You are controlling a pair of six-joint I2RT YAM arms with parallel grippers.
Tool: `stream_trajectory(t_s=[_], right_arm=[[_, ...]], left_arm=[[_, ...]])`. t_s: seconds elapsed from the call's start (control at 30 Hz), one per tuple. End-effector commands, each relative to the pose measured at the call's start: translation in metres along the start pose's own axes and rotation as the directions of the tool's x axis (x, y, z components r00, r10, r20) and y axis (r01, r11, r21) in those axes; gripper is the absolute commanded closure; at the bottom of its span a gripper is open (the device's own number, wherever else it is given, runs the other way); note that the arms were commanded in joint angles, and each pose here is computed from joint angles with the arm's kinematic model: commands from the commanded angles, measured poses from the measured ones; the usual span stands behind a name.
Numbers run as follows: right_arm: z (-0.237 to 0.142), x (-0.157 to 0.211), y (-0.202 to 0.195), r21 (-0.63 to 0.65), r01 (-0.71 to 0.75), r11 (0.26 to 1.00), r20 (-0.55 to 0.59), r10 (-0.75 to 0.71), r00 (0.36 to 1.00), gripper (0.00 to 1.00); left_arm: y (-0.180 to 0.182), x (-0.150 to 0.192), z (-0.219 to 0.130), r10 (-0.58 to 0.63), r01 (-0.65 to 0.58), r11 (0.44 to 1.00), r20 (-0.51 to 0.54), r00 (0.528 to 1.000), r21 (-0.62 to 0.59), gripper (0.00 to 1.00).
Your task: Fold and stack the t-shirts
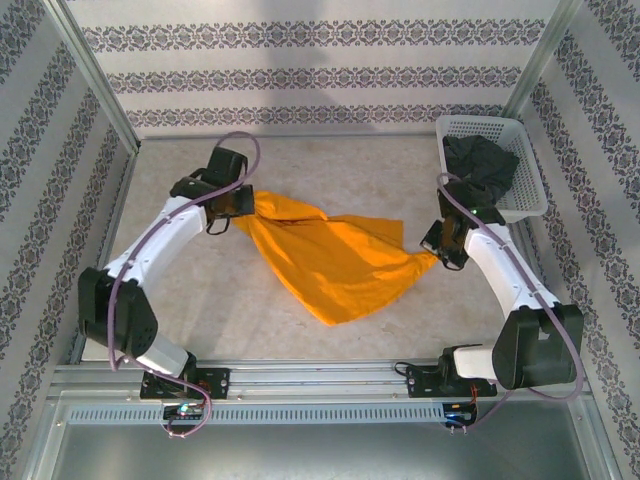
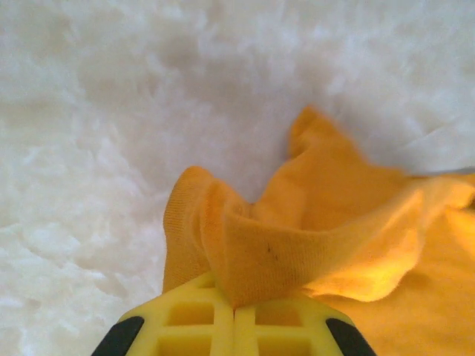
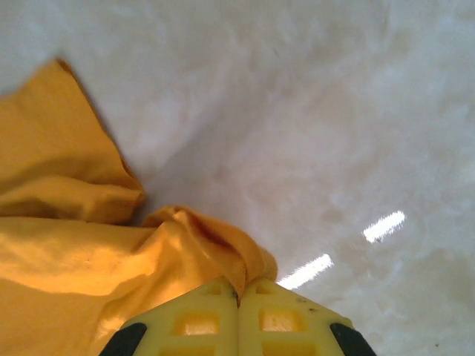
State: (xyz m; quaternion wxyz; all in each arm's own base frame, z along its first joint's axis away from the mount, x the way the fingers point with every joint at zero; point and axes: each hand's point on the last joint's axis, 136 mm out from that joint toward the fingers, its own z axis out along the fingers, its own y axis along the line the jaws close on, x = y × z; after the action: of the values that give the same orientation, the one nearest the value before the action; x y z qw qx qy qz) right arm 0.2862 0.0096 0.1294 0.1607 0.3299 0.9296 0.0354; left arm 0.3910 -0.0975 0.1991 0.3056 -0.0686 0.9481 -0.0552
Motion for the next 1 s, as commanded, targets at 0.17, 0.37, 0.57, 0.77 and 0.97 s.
stream_trajectory(t_s=[0.17,0.37,0.57,0.77,0.97], right_arm=[[-0.071,-0.052,0.021,-0.095,0.023,0.995,0.194,-0.004,0.981,1.00],[-0.124,-0.067,0.024,-0.214,0.034,0.976,0.343,0.042,0.938,1.00],[-0.167,-0.077,0.014,-0.281,0.039,0.959,0.502,0.112,0.858,1.00],[-0.170,-0.091,0.021,-0.308,0.030,0.951,0.527,0.144,0.837,1.00],[-0.120,-0.115,0.060,-0.302,0.019,0.953,0.410,0.111,0.905,1.00]], left_arm=[[0.025,-0.032,-0.078,-0.121,0.128,0.991,0.151,0.981,-0.037,1.00],[0.040,-0.047,-0.156,-0.206,0.214,0.977,0.353,0.913,0.018,1.00],[0.055,-0.056,-0.235,-0.287,0.261,0.957,0.563,0.775,0.128,1.00],[0.060,-0.068,-0.249,-0.304,0.275,0.950,0.637,0.708,0.147,1.00],[0.053,-0.095,-0.153,-0.284,0.293,0.954,0.490,0.824,0.061,1.00]])
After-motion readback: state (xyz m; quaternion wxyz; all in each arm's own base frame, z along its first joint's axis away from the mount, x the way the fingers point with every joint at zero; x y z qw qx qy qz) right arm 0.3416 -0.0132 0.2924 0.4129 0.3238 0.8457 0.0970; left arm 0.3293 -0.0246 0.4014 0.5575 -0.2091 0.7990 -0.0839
